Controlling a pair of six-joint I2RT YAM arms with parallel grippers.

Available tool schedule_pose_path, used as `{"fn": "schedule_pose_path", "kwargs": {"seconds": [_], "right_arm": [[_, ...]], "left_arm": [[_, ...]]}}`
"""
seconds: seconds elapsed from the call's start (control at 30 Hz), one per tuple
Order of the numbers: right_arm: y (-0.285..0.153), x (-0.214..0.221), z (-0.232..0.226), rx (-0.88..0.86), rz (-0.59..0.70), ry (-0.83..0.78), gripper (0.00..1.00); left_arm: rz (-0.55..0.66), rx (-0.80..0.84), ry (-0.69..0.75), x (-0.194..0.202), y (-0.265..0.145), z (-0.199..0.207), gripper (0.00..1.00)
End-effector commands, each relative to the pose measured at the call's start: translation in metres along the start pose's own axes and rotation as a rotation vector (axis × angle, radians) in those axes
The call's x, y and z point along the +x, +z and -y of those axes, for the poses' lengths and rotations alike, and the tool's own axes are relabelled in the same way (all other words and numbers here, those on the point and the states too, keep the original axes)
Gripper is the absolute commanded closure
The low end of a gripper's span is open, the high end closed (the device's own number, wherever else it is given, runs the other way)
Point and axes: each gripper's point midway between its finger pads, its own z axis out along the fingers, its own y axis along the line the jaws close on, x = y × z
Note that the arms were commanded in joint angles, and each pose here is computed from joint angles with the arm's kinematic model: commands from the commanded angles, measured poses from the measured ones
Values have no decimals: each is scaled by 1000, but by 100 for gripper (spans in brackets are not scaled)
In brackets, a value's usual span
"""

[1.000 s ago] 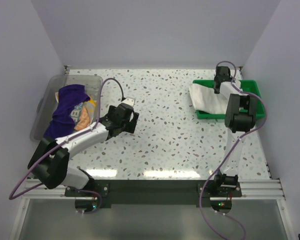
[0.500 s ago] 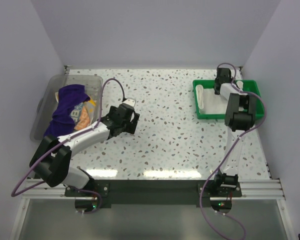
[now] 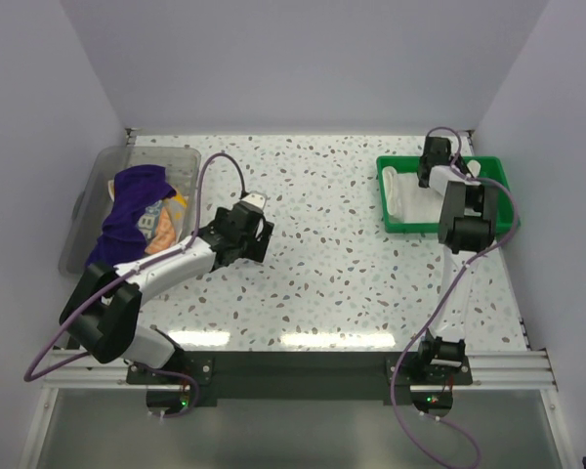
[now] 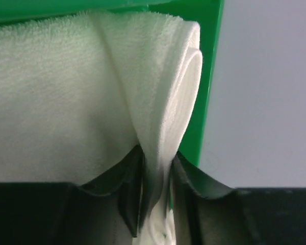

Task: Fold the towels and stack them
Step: Neatly place the folded towel into the bin

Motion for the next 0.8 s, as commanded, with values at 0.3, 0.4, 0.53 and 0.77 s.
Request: {"fn": "schedule_pose_path", "kwargs": {"seconds": [0.3,0.4,0.53,0.77], "right_arm": [[-12,-1,78,219,-65,233,39],[-25,-5,82,180,-41,299,39],[-48,-14,59,-17,18,342,51],[-65,-26,-1,-349,51,461,67]], "left_arm": [[44,21,-49,-21,-5,5,0],[42,27,-56,-20,-4,6,0],[40,39,-59,-18,-4,8,0],[44,56,-68,-19,-7,10,0]]}}
